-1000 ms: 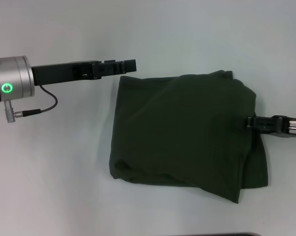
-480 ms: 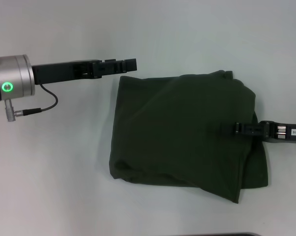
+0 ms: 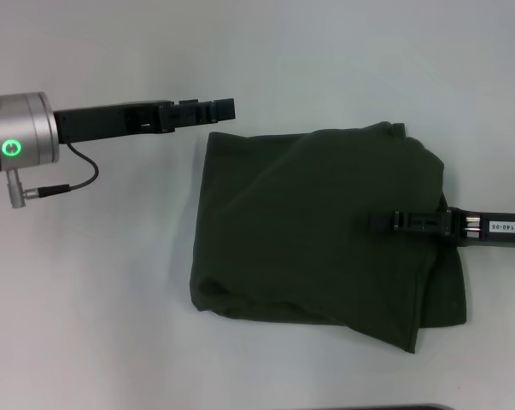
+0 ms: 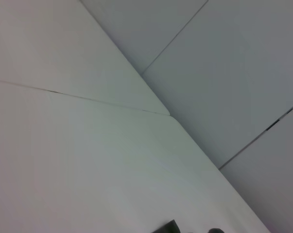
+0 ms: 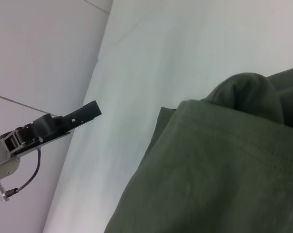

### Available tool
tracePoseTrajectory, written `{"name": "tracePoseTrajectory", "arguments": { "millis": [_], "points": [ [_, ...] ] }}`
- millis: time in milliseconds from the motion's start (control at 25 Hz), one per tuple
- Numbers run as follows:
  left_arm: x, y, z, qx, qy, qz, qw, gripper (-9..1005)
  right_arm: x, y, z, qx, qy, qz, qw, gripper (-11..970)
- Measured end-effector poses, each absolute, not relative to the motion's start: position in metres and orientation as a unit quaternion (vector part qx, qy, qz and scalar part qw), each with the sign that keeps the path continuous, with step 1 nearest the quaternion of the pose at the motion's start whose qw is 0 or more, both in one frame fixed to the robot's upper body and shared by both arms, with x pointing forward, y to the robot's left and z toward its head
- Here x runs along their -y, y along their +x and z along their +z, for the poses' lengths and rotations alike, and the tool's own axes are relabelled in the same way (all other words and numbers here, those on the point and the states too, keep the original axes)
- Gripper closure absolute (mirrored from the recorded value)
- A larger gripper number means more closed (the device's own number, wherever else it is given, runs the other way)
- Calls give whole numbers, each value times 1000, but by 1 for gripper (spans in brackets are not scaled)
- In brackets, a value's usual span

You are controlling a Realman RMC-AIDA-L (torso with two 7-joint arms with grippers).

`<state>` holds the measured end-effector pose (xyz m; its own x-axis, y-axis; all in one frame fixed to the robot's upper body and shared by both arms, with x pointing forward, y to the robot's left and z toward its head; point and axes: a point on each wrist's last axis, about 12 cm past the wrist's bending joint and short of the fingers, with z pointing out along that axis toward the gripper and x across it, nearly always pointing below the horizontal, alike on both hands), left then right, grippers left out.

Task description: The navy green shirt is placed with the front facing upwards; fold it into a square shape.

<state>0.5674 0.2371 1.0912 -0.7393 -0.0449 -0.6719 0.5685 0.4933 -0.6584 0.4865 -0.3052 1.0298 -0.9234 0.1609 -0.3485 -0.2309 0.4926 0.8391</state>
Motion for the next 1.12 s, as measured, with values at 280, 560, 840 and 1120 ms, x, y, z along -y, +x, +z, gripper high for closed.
{"name": "tracePoseTrajectory", "arguments": {
  "millis": [280,560,840,1120],
  "points": [
    [-235,569,1092,-801,165,-477,323,62,308,487,1031,-844,-27,501,192,209],
    [-232,570,1092,-800,166,-480,319,62,308,487,1032,-845,-35,498,189,418],
    [-233,569,1090,-801,164,-481,316,63,307,485,1035,-838,-44,510,190,698],
    [-241,571,1094,-803,162,-474,324,63,302,496,1048,-825,-68,526,195,922]
  ]
}}
